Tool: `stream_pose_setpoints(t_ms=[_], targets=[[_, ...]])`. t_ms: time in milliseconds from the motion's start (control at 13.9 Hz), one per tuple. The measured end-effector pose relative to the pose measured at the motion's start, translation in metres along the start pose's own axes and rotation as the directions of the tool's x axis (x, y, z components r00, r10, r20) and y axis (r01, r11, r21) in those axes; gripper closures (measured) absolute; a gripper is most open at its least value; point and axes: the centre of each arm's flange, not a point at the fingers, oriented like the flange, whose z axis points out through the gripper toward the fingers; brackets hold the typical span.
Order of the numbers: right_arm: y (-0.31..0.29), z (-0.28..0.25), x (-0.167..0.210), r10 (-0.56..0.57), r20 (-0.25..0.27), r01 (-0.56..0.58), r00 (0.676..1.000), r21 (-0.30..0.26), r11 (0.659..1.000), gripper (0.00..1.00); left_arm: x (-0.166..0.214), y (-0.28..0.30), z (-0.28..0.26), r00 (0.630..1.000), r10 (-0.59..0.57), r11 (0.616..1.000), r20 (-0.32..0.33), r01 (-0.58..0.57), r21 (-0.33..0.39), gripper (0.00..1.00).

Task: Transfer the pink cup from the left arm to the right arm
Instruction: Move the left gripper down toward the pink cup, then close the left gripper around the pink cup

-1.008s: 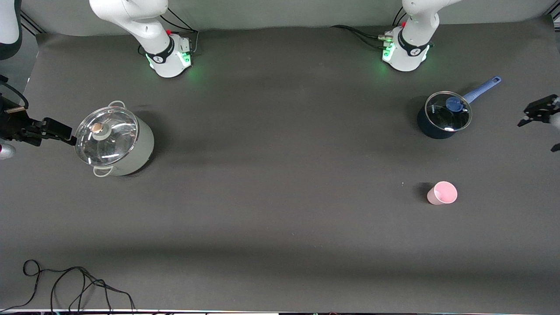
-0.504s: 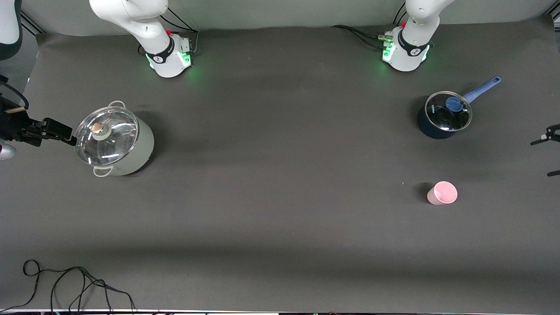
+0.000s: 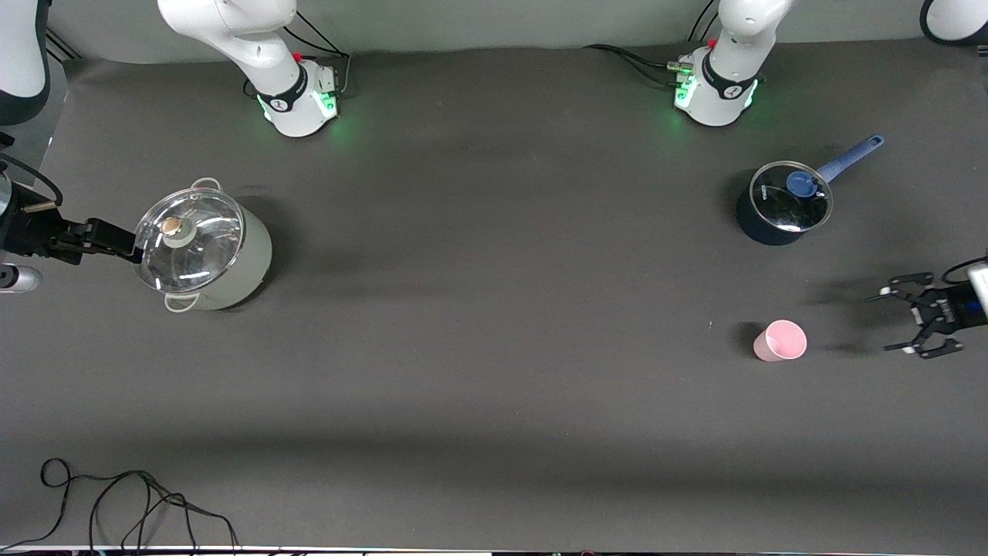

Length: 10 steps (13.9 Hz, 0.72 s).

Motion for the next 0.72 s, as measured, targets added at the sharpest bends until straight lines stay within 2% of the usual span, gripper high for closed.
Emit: stream_pose_setpoints(t_ms=[144,432,720], targets=[[0.000,0.000,0.000,0.000,0.000,0.000,1.000,0.000,1.000,0.00,-0.018,-0.001,0.018,0.998,0.019,1.000,-0.055,-0.019,0.003,0.00],[0.003,-0.001,0.000,0.005,-0.003,-0.005,1.000,0.000,1.000,0.00,-0.043,0.002,0.046,0.992,0.046,0.999,-0.121,-0.047,-0.005,0.00],[0.003,-0.002,0.000,0.006,-0.003,-0.006,1.000,0.000,1.000,0.00,-0.063,0.004,0.094,0.969,0.057,0.998,-0.242,-0.062,-0.011,0.00]])
